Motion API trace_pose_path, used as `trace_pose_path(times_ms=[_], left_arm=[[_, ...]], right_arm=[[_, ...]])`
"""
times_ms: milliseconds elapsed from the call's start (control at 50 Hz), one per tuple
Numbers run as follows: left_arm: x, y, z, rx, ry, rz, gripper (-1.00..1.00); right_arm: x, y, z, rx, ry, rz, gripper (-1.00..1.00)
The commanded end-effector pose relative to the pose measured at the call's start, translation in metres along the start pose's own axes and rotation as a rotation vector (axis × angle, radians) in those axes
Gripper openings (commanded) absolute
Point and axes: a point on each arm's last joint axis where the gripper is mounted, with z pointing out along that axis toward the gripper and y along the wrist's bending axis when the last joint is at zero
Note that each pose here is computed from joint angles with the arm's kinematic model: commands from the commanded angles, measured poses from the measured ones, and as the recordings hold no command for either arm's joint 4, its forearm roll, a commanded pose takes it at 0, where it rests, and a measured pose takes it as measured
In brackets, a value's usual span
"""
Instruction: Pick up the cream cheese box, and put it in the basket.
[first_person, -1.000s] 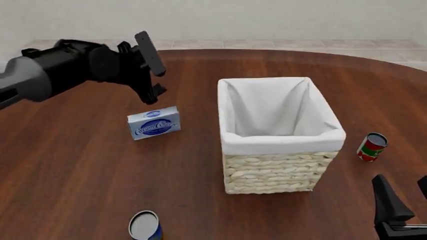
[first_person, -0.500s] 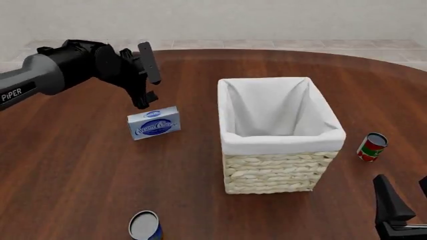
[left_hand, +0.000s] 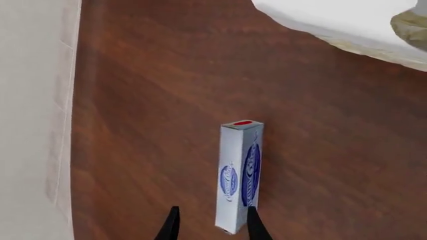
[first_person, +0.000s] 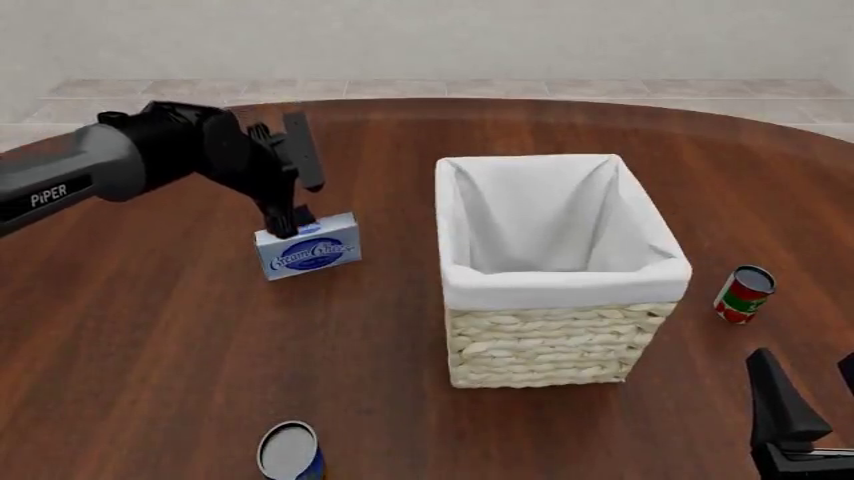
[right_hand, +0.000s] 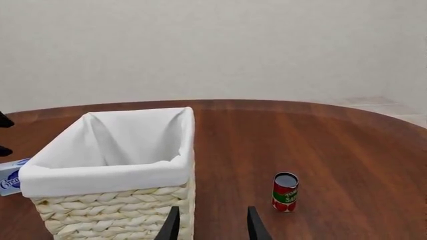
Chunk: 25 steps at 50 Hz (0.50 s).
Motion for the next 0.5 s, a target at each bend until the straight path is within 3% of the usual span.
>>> trace_pose_path(times_ms=[20,100,200,500], left_arm=[[0.003,-0.005,0.010,0.015,0.009,0.000,1.00],[0.006,-0.004,0.014,0.013,0.013,-0.001,1.00],[-0.003,-0.017,0.013,0.030,-0.002,0.022,1.00],[0.008,-0.013,0.033,0.034,0.021,-0.001,1.00]], right_arm=[[0.000,0.000,0.000,-0.002,0.002,0.000,1.00],[0.000,0.000,0.000,-0.002,0.003,0.000,1.00],[0.000,0.000,0.000,-0.002,0.002,0.000,1.00],[0.000,0.000,0.000,0.001,-0.001,-0.003,1.00]])
